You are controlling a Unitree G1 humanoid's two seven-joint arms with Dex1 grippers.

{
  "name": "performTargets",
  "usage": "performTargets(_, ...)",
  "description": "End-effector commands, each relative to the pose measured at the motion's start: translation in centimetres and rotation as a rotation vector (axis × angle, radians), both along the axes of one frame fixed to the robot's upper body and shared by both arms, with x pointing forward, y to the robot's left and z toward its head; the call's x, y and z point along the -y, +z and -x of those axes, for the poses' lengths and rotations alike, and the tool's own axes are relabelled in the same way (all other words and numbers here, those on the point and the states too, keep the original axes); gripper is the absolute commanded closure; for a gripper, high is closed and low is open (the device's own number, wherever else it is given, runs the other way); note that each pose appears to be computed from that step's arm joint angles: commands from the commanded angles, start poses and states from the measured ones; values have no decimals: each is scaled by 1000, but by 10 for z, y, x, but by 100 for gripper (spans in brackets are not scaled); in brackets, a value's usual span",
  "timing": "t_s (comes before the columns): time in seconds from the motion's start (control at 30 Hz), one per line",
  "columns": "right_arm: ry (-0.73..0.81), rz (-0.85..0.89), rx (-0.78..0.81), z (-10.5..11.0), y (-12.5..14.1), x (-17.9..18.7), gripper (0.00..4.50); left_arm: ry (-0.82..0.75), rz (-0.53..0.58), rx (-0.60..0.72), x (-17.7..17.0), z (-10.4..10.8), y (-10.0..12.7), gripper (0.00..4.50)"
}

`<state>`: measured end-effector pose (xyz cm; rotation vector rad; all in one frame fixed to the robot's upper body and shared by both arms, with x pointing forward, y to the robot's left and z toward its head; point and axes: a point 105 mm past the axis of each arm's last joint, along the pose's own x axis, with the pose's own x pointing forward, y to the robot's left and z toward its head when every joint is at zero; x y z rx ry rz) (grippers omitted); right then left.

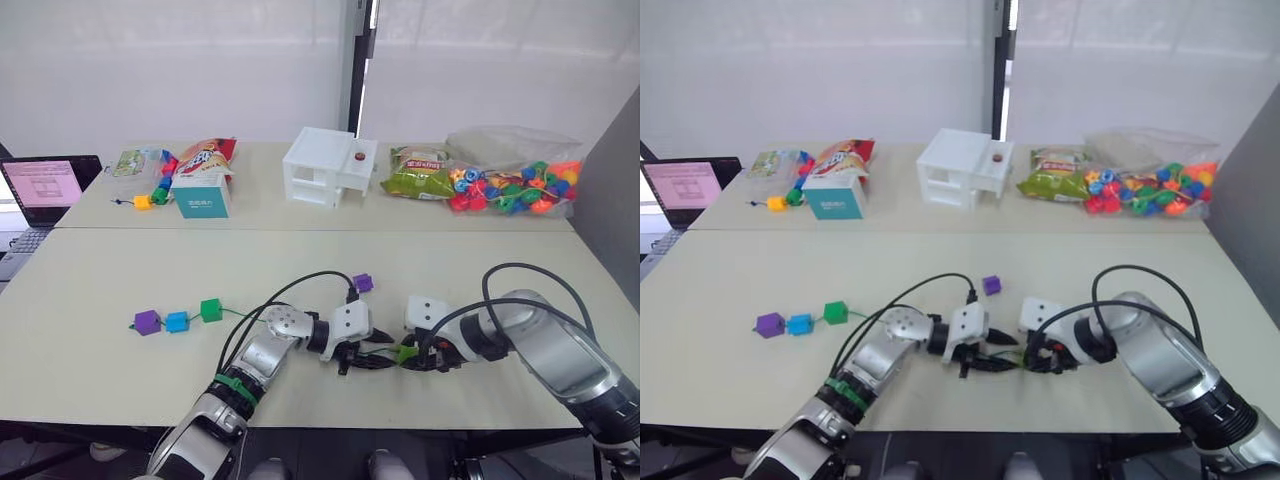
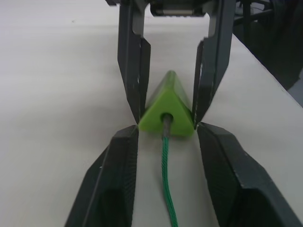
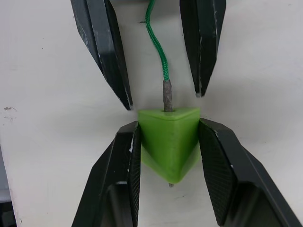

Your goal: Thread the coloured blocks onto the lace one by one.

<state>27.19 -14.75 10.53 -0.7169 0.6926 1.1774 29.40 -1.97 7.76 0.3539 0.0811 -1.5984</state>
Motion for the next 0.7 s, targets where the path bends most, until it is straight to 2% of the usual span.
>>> performTargets(0.03, 38, -8, -24, 8, -5, -6, 322, -5, -2, 54, -4, -1, 9, 253)
performTargets(0.23, 40, -10, -20, 7, -4, -7, 322, 7, -11, 61, -9, -1, 6, 253)
performTargets(0.43, 41, -10, -18, 6, -3, -8, 322, -9, 2, 59, -7, 1, 9, 438)
performTargets(0.47, 40, -10, -18, 6, -3, -8, 322, -14, 5, 60, -6, 1, 9, 449)
performTargets(0.7, 41, -6, -20, 8, -4, -9, 322, -54, 32, 72, 10, 9, 12, 450)
